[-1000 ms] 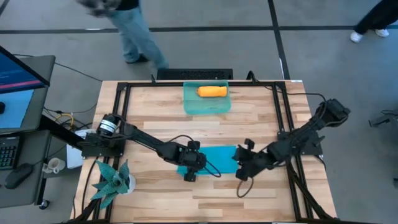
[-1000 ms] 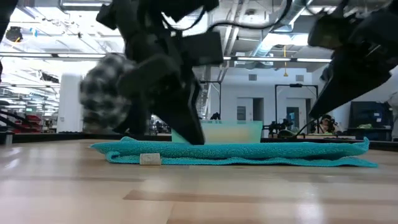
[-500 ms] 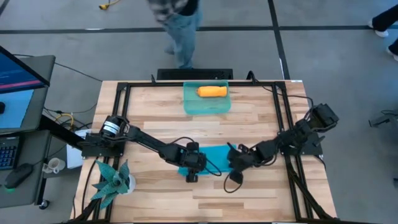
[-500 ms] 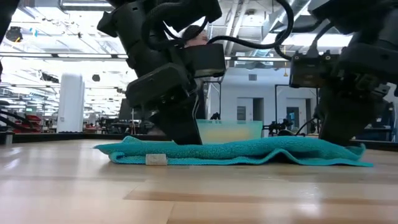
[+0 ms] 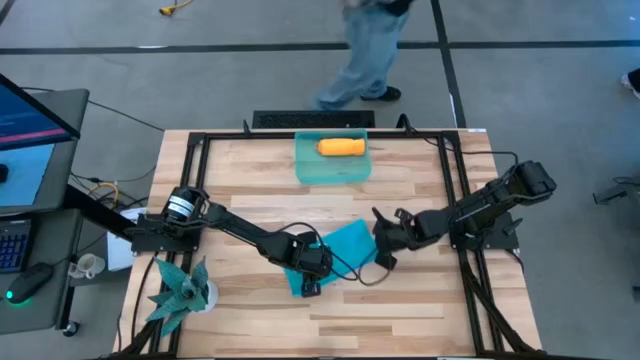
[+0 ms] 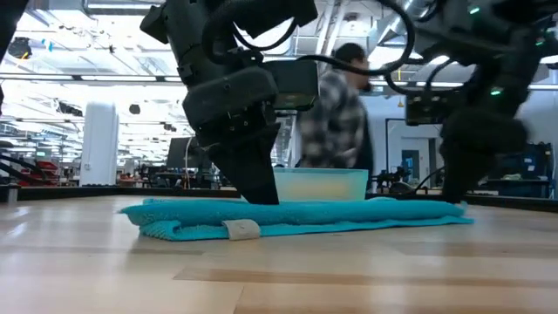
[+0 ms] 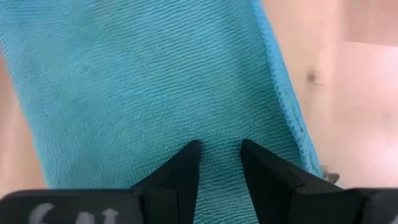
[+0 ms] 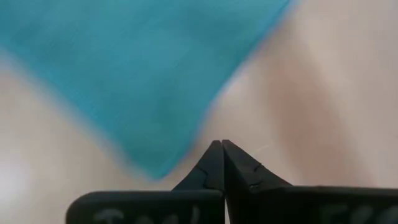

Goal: Roll microfiber towels into tight, uniform cylinder then place into a basket
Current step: Roll the blue microfiber cloth on the table

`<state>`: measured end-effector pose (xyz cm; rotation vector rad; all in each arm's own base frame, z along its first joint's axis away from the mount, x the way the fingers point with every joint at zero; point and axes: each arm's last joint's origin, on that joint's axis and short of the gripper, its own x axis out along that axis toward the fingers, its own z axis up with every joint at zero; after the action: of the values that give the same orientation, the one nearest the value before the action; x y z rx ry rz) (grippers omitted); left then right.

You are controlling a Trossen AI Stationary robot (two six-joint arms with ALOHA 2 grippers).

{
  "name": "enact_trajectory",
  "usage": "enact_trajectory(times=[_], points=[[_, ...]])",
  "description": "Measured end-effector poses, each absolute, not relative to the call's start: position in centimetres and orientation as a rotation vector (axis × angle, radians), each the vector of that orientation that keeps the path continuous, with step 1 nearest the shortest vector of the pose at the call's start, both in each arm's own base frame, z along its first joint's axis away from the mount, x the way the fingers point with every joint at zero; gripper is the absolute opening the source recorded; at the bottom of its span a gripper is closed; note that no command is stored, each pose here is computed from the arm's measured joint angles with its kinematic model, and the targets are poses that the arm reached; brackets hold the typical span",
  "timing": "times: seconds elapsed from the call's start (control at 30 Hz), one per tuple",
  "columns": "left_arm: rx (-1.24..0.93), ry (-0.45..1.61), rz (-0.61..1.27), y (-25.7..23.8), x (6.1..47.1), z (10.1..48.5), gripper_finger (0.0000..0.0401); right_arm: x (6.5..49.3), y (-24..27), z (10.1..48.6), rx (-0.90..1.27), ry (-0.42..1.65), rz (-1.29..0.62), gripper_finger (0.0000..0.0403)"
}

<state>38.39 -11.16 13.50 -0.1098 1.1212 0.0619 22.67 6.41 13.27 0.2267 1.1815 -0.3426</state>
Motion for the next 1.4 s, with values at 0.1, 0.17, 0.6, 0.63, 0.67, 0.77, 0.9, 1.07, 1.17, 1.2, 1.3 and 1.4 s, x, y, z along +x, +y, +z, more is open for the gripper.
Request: enact_trajectory(times=[0.1, 0.17, 0.6, 0.63, 0.67, 0.77, 0.9, 1.07, 1.17, 1.2, 1.3, 1.4], points=[[-0.093, 1.104, 0.035, -11.3, 38.6, 13.6, 0.0114, 23.0, 5.0, 13.3, 0.226, 1.173, -0.397, 0.0019], [-0.084, 1.099, 0.029, -11.2, 38.6, 13.6, 0.0114, 23.0, 4.2, 13.3, 0.215, 1.188, -0.414, 0.0020], [0.181, 0.856, -0.004, -10.6, 40.0, 19.6, 0.0114, 21.1, 3.5, 22.0, 0.170, 0.982, -0.489, 0.0022], [0.192, 0.832, -0.030, -10.4, 40.3, 19.8, 0.0114, 20.8, 3.4, 22.9, 0.161, 0.938, -0.503, 0.0023], [0.190, 0.815, -0.065, -10.1, 40.5, 19.9, 0.0114, 20.4, 3.4, 23.6, 0.153, 0.896, -0.519, 0.0023], [0.120, 0.741, -0.170, -8.7, 41.4, 20.1, 0.0114, 19.4, 3.4, 25.4, 0.154, 0.771, -0.541, 0.0023], [0.071, 0.703, -0.195, -6.0, 41.8, 19.7, 0.0114, 18.3, 3.8, 26.7, 0.213, 0.656, -0.553, 0.0019], [-0.028, 0.709, -0.117, -2.7, 41.4, 18.1, 0.0114, 18.1, 4.8, 26.7, 0.217, 0.624, -0.549, 0.0020], [-0.077, 0.690, -0.135, -2.1, 40.9, 16.9, 0.0114, 18.3, 5.3, 26.4, 0.202, 0.640, -0.534, 0.0024], [-0.085, 0.680, -0.143, -2.2, 40.8, 16.7, 0.0114, 18.3, 5.3, 26.4, 0.201, 0.641, -0.532, 0.0025], [-0.087, 0.696, -0.145, -2.2, 40.4, 16.0, 0.0114, 18.5, 5.3, 26.4, 0.205, 0.636, -0.535, 0.0026], [-0.069, 0.684, -0.157, -2.5, 40.4, 16.0, 0.0114, 18.7, 5.1, 26.6, 0.222, 0.609, -0.540, 0.0024]])
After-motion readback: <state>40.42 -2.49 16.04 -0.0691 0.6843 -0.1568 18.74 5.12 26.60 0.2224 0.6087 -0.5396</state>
